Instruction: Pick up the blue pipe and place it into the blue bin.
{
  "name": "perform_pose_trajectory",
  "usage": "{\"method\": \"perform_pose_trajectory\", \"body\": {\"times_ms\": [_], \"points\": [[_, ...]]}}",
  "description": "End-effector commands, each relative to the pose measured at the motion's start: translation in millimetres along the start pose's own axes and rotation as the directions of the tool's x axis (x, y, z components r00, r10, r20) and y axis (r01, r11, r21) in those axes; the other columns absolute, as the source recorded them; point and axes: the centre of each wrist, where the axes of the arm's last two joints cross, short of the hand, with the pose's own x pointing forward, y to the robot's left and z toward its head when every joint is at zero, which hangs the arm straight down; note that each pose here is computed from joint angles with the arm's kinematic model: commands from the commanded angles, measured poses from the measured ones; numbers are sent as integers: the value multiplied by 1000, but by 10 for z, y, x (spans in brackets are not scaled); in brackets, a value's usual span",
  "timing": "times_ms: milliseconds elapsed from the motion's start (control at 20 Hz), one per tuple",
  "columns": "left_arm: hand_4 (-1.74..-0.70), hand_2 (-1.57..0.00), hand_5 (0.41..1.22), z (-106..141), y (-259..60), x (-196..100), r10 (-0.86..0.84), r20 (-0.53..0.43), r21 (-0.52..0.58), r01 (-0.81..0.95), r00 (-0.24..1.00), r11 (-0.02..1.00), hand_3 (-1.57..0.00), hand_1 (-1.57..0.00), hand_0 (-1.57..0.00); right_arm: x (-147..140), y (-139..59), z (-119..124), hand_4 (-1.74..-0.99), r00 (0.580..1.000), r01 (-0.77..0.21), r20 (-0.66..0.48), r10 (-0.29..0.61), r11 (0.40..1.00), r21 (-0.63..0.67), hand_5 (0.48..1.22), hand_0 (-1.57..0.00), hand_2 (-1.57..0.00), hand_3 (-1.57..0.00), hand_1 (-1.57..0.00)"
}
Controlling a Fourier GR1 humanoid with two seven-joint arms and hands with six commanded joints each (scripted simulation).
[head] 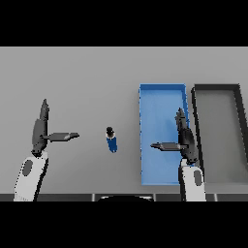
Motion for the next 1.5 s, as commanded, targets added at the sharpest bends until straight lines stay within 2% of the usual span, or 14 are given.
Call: {"method": "perform_pose_trajectory", "body": {"times_ms": [0, 250, 300, 350, 450, 700, 900, 1100, 1250, 1450], "points": [[-966, 1, 593, -9, -12, 5, 1, 4, 0, -1, 1000, 1000, 1, 1, 1, 4, -10, -11, -1205, 1000, 0, -2, 0, 1000, -2, 629, 1, 1, 1, 1], [-966, 1, 593, -82, -137, 49, 11, 10, -7, -11, 1000, 1000, 1, 1, 1, 27, -135, -108, -1205, 1000, -6, -16, 6, 1000, -3, 629, 1, 1, 1, 1], [-966, 1, 593, -18, 31, -12, -61, 57, -111, 67, 997, 992, 1, 1, 1, 52, -258, -3, -1205, 987, -141, 75, 139, 990, 23, 629, 1, 1, 1, 1], [-963, 1, 592, 14, 127, -83, -108, 64, -178, 117, 992, 977, 1, 1, 1, 77, -315, 58, -1201, 968, -224, 125, 218, 974, 38, 628, 1, 1, 1, 1], [-959, 1, 590, 21, 201, -77, -146, 91, -247, 164, 985, 955, 1, 1, 1, 129, -354, 102, -1197, 949, -291, 144, 280, 955, 59, 626, 1, 1, 1, 1], [-966, 1, 594, 32, 261, -97, -130, 111, -339, 161, 985, 927, 1, 1, 1, 139, -326, 163, -1197, 944, -310, 147, 296, 948, 78, 621, 1, 1, 1, 1], [-1026, 1, 549, 170, 250, -27, -141, 115, -496, 180, 983, 849, 1, 1, 1, 155, -323, 133, -1179, 940, -320, 156, 304, 943, 90, 616, 1, 1, 1, 1], [-1113, 1, 497, 369, -82, -13, -131, 91, -624, 159, 987, 765, 1, 1, 1, 141, -301, 144, -1164, 937, -333, 140, 319, 939, 89, 617, 1, 1, 1, 1], [-1137, 1, 464, 409, -319, -64, -175, 74, -667, 179, 982, 724, 1, 1, 1, 175, -307, 165, -1189, 944, -314, 133, 301, 945, 89, 619, 1, 1, 1, 1], [-1146, 1, 451, 434, -602, -45, -129, 92, -703, 156, 987, 693, 1, 1, 1, 149, -289, 133, -1213, 948, -305, 129, 293, 949, 86, 625, 1, 1, 1, 1]]}}
